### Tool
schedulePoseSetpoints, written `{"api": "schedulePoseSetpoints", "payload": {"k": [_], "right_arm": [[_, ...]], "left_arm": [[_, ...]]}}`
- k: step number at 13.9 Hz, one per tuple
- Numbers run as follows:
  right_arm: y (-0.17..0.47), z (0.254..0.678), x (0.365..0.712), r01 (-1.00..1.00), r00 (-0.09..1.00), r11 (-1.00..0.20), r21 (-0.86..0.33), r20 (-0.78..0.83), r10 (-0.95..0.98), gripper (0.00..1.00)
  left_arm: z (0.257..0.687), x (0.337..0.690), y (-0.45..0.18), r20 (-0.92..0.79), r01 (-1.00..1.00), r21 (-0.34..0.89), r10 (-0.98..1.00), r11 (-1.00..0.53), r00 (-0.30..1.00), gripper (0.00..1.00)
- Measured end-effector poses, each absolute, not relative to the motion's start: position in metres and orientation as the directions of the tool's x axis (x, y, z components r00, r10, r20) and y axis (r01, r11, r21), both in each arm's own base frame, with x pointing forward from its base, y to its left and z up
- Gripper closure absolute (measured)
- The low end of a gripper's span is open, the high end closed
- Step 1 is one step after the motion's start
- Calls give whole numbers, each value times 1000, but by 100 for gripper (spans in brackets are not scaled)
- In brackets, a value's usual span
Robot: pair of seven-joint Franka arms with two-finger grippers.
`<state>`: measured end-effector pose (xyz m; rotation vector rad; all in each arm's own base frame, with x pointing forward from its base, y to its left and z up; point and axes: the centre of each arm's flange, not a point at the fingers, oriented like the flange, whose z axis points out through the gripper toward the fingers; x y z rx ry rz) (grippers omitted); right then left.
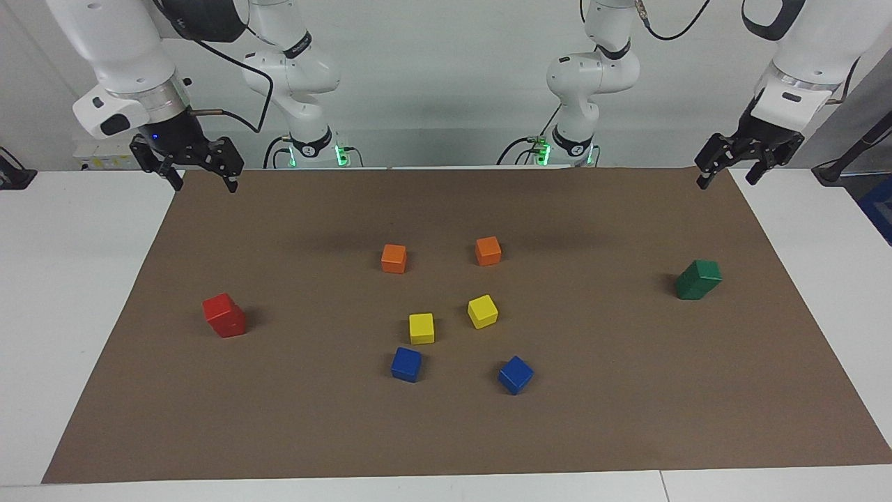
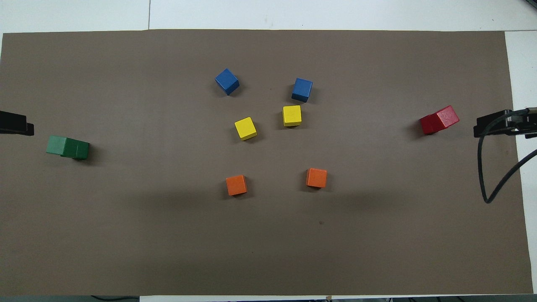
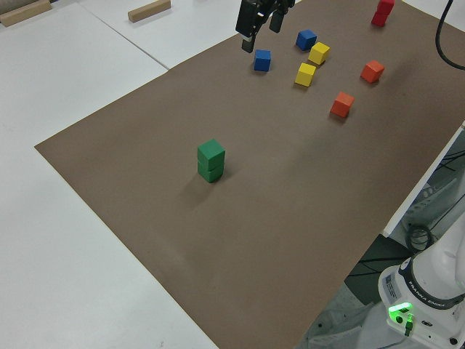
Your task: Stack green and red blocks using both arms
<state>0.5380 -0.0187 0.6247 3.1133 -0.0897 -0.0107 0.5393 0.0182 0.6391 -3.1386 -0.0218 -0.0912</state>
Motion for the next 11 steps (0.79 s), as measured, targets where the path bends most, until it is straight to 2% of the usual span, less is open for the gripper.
{"api": "schedulePoseSetpoints", "payload": {"k": [11], "right_arm": [[-19, 625, 538, -69, 998, -997, 27, -6, -69, 0]], "left_arm": [[639, 539, 18, 58, 14, -1, 14, -1000, 998, 0]]}}
